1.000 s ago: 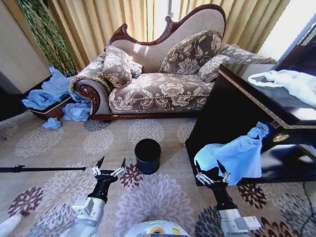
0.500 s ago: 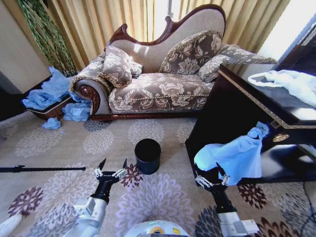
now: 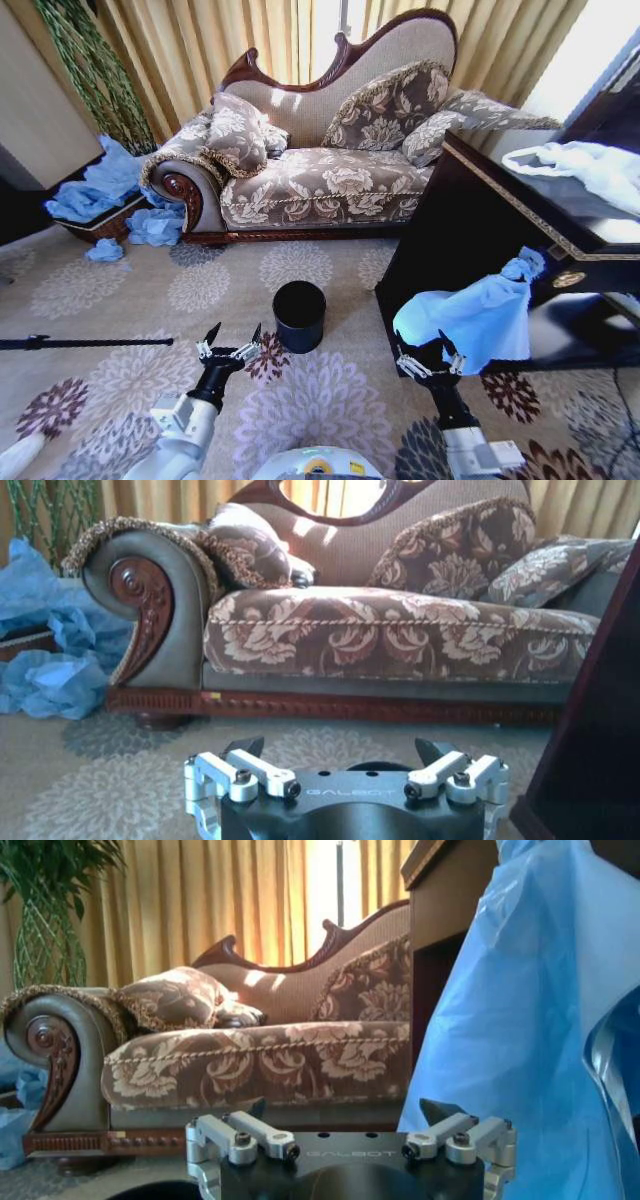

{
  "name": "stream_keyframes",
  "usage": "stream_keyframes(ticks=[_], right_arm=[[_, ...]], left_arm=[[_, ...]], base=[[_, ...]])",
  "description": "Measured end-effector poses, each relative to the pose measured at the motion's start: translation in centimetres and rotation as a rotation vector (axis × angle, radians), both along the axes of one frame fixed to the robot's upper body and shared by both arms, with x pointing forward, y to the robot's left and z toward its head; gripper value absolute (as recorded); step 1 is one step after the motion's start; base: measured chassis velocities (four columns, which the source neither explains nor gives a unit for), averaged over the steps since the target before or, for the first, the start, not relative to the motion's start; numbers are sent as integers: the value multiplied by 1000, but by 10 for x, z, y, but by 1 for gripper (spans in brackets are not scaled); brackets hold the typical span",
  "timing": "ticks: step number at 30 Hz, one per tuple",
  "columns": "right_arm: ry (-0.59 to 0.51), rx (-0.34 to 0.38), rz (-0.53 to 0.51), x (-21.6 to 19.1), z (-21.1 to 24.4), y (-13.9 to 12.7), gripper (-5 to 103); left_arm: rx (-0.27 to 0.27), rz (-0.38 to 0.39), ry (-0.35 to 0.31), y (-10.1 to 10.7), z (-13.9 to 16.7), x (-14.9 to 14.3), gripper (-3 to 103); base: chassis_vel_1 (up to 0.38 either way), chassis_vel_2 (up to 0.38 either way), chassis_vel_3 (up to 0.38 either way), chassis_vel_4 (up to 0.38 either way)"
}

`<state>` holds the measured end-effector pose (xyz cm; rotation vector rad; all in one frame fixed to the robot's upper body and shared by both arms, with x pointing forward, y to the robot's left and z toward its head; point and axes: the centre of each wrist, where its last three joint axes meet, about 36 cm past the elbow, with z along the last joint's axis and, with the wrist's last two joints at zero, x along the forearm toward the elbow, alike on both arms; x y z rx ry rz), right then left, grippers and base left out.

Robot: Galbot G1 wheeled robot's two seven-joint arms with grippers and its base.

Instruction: Place a garbage bag over the trash bin.

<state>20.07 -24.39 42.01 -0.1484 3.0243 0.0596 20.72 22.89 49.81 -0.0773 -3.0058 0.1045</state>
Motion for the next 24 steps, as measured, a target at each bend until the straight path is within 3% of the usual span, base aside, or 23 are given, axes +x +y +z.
stream_keyframes(ticks=[5,9,11,12,14,16,17,18,22,23,24], right_arm=[[11,-6,-3,2,-2,0,100],[16,-8,-6,3,-1,-1,100],[19,-9,-5,3,-1,-1,100],[19,-9,-5,3,-1,-1,100],[27,-12,-5,2,-4,-1,100],[43,-22,-6,0,-11,-2,100],[43,-22,-6,0,-11,-2,100],[48,-26,-7,-1,-13,-3,100],[80,-43,-4,-5,-25,-4,100],[80,-43,-4,-5,-25,-4,100],[88,-48,-1,-5,-28,-4,100]], left_arm=[[-13,6,-13,-1,1,2,100],[-63,-2,-9,-2,2,4,100],[-126,-19,16,-4,3,6,100],[-126,-19,16,-4,3,6,100],[-202,-35,50,-7,3,6,100],[-324,-72,92,-12,3,7,100],[-324,-72,92,-12,3,7,100],[-375,-89,107,-15,3,7,100],[-648,-219,176,-21,10,20,100],[-648,-219,176,-21,10,20,100],[-695,-259,186,-21,13,25,100]], base=[[0,0,0,0],[0,0,0,0],[0,0,0,0],[0,0,0,0],[0,0,0,0],[0,0,0,0],[0,0,0,0],[0,0,0,0],[0,0,0,0],[0,0,0,0],[0,0,0,0]])
